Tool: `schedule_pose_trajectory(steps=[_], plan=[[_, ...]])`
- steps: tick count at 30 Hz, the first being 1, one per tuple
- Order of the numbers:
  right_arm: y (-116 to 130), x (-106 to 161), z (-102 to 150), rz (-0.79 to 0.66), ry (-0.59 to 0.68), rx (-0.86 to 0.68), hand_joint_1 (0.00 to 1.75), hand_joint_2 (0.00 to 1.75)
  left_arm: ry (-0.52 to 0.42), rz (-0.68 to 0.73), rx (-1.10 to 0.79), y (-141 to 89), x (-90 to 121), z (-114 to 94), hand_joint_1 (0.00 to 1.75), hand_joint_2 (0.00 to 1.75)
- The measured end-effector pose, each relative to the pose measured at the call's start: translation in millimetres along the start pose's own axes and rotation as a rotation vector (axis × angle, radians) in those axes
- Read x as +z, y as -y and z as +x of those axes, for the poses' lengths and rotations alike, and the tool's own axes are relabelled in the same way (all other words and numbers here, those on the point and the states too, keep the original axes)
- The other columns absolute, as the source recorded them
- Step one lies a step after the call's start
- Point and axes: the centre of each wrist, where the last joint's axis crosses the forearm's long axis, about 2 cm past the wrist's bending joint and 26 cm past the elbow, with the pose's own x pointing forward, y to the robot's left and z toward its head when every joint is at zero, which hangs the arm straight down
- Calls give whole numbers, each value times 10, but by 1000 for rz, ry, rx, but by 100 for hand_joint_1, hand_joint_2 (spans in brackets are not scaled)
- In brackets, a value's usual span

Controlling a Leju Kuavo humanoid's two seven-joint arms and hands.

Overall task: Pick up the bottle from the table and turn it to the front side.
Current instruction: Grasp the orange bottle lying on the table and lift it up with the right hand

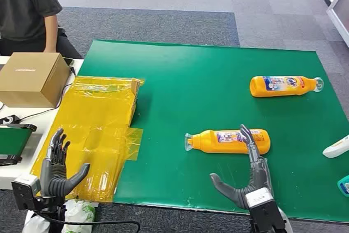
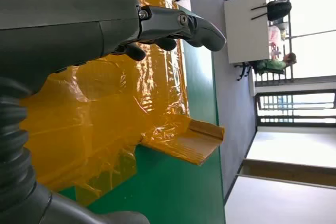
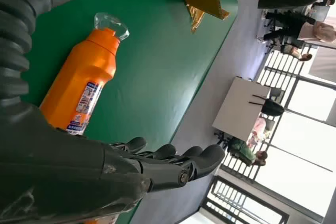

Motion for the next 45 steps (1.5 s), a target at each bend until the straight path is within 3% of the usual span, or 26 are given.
schedule_pose_trajectory(steps=[10,20,33,41,45], plan=[[13,1,11,-7,-5,52,0,175,2,0,8,0,0,0,0,175],[109,-157,50,27,-109,497,0,175,23,-3,31,-57,54,-20,0,175],[420,-456,-623,229,-281,780,0,175,26,-6,56,-54,-37,-192,0,175],[475,-471,-759,261,-314,815,0,175,19,-3,67,-46,-43,-226,0,175],[522,-605,-888,293,-354,889,0,175,21,-9,72,-32,-88,-245,0,175]])
